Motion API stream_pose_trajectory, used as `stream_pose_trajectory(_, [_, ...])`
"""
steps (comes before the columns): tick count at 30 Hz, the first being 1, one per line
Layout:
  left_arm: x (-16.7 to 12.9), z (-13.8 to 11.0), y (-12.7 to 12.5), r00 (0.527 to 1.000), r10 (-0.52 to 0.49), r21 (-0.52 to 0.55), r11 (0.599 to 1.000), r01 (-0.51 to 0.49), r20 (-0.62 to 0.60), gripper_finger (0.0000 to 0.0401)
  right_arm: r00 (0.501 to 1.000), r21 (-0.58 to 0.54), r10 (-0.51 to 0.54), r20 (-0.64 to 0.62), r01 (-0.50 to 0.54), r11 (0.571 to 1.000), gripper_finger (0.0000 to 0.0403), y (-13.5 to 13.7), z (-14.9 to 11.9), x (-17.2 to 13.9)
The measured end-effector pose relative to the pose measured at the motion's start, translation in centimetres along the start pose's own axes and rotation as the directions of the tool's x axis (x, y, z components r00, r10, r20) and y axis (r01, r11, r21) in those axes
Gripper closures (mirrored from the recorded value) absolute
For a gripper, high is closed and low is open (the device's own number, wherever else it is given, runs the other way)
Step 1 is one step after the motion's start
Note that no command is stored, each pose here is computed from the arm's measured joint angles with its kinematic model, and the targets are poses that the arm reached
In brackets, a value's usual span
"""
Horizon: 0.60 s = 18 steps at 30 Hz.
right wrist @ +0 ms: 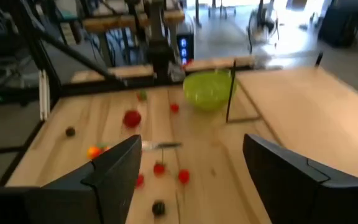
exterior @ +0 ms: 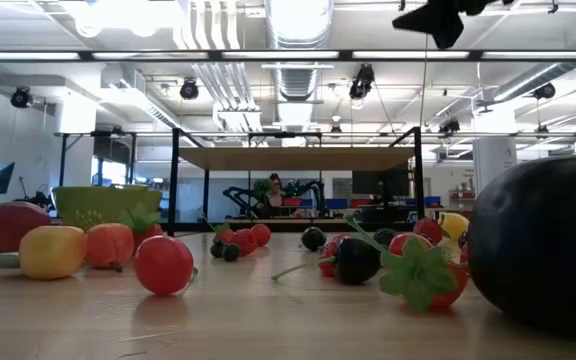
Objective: Pick & Place Fruit
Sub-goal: Put the green colander on the shelf
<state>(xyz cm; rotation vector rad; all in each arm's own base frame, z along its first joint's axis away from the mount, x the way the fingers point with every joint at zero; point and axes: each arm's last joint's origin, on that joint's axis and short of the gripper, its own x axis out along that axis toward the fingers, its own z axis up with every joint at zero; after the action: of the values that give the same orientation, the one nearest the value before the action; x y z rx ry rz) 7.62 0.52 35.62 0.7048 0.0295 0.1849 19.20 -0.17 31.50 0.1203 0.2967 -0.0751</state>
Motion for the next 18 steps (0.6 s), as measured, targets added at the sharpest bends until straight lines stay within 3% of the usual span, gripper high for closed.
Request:
stream_pose_trajectory(5, [0.1, 0.0, -0.1, 1.0, -0.009, -0.237, 0.972, 0.009, -0.001, 0.035, 0.998, 0.007, -0.007, -0.056, 0.007, 1.0, 0.0156, 0.0, -0.6, 0.7])
stream_pose_trajectory(8, [0.1, 0.0, -0.1, 1.0, -0.01, -0.305, 0.952, 0.009, 0.0, 0.0348, 0.996, 0.03, -0.009, -0.09, 0.012, 0.999, 0.0169, -0.1, -0.9, 0.7])
stream_pose_trajectory(13, [0.3, 0.0, -0.2, 1.0, -0.03, -0.462, 0.886, 0.031, 0.009, 0.0351, 0.992, 0.062, -0.011, -0.124, 0.019, 0.998, 0.0185, -0.1, -1.2, 0.6])
stream_pose_trajectory(18, [1.4, 0.0, -0.7, 0.992, -0.124, -0.561, 0.819, 0.12, 0.031, 0.0352, 0.991, 0.064, -0.012, -0.131, 0.021, 0.998, 0.0196, -0.1, -1.3, 0.6])
